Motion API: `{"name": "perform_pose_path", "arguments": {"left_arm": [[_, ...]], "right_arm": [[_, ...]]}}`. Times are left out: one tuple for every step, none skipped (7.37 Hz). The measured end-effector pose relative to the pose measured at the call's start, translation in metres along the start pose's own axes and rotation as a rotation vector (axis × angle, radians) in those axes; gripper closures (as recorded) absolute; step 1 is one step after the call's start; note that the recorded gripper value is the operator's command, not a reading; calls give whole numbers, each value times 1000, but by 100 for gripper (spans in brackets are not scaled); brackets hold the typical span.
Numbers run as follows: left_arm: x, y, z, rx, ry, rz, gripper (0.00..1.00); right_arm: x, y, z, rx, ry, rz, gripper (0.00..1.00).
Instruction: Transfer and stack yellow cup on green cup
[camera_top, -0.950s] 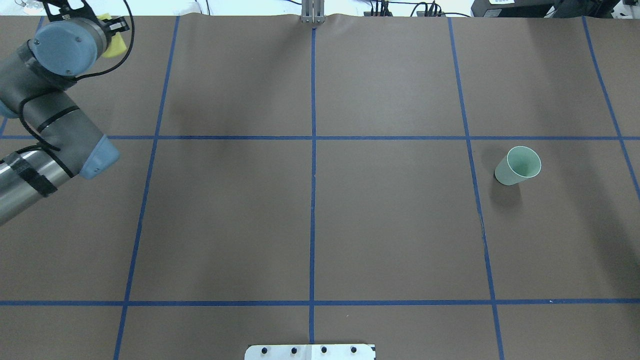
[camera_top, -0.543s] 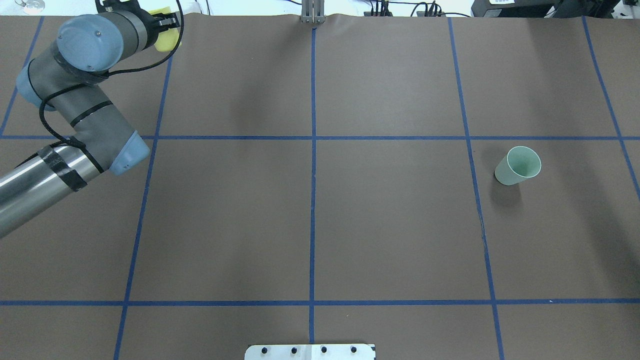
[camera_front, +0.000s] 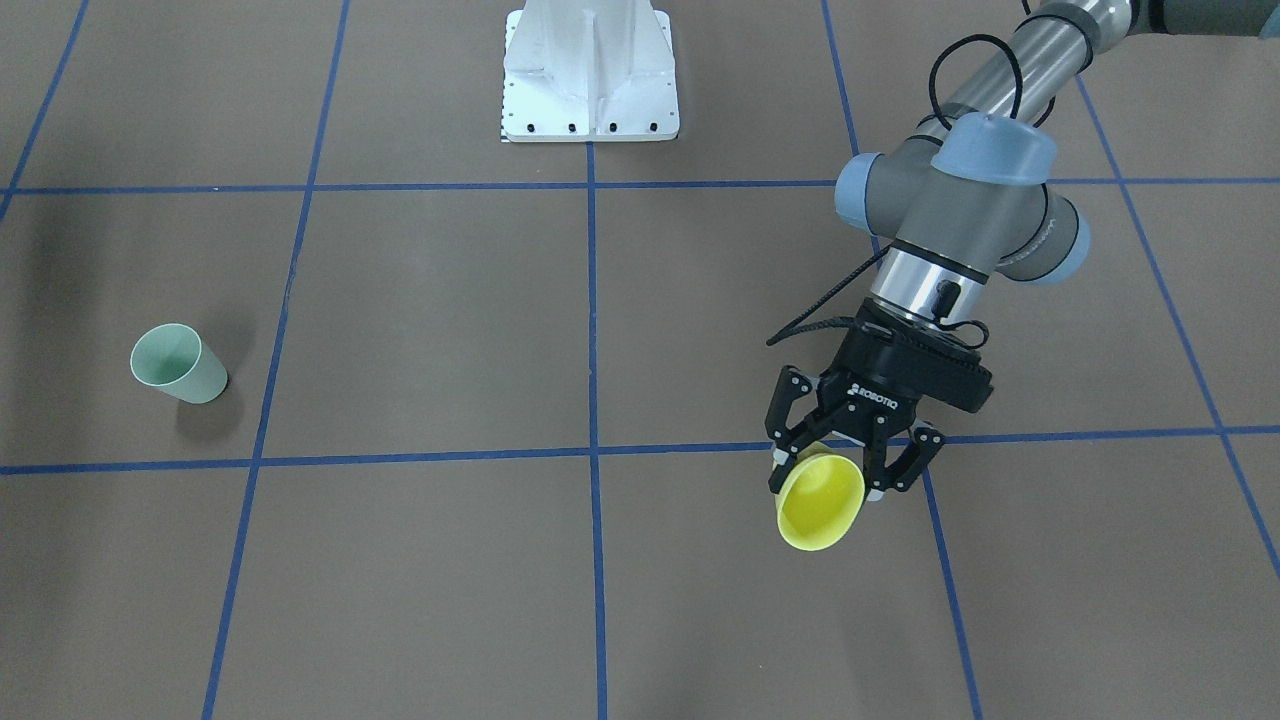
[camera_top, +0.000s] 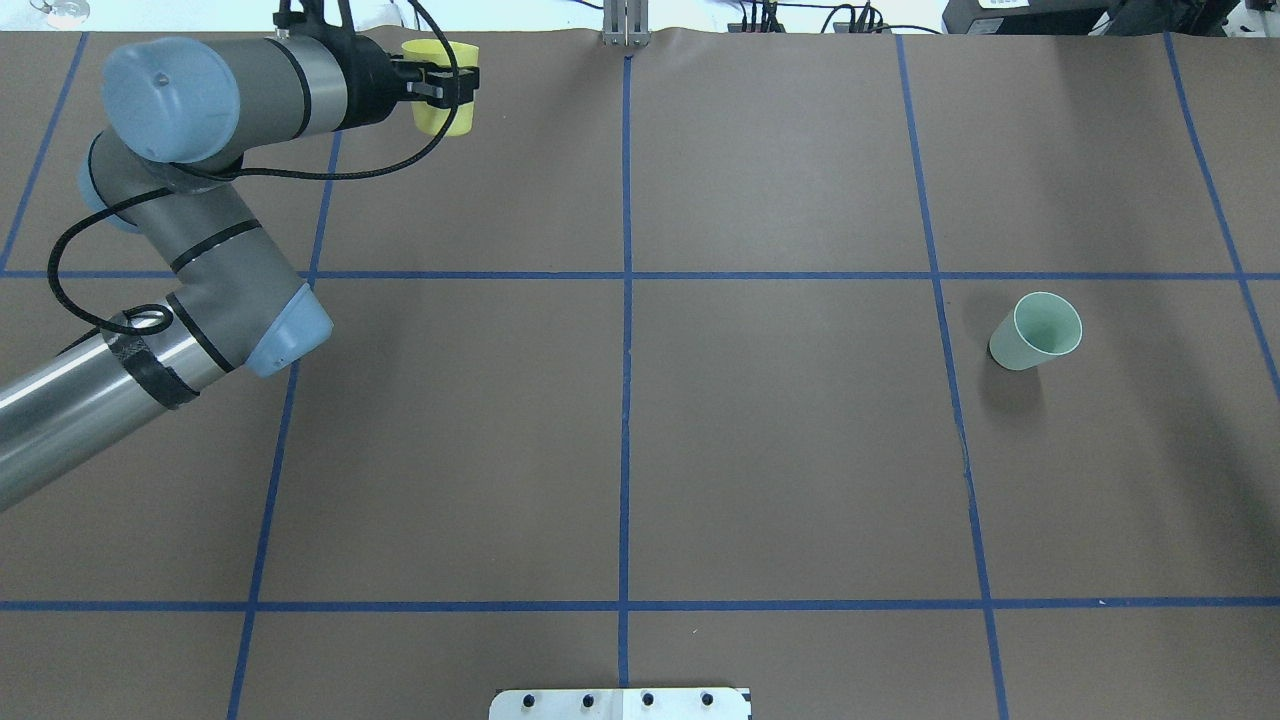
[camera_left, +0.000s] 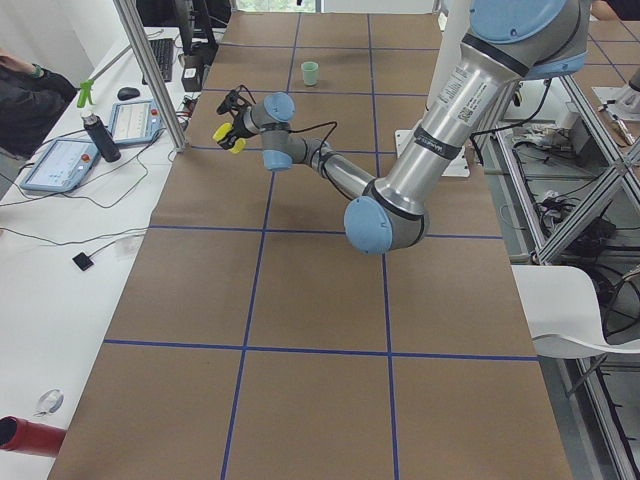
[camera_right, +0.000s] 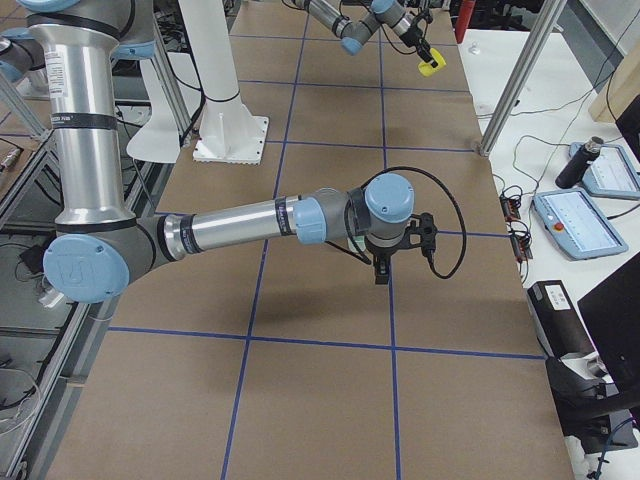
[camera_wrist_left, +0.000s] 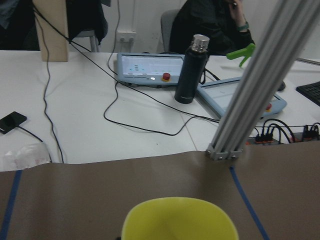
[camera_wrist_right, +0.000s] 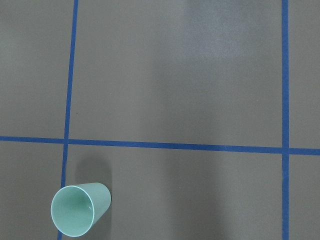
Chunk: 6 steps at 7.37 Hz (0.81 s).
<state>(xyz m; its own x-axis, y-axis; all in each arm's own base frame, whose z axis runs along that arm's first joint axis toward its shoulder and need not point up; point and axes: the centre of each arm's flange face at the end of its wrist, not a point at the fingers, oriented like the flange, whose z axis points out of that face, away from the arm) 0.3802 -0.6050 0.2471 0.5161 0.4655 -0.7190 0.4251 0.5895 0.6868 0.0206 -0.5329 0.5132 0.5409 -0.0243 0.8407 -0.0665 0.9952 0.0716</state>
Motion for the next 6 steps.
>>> {"name": "perform_pose_path", "arguments": {"left_arm": [[20,4,-7,-6,95,72,100],[43,11,-12,-11,167,109,100],[62,19,-16,-16,215,126,100],[72,23,-20,-15,241,134,100],[81,29,-24,-10,268,138,100],[92,42,-26,-7,301,142,100]], "right_arm": [[-28,-11,9,-12,-8,2,1],[-70,-29,19,-22,-15,10,1],[-117,-43,35,-34,-17,18,1],[-166,-49,55,-36,-23,27,1],[-220,-48,76,-31,-52,45,1],[-272,-39,99,-22,-90,56,1]]}}
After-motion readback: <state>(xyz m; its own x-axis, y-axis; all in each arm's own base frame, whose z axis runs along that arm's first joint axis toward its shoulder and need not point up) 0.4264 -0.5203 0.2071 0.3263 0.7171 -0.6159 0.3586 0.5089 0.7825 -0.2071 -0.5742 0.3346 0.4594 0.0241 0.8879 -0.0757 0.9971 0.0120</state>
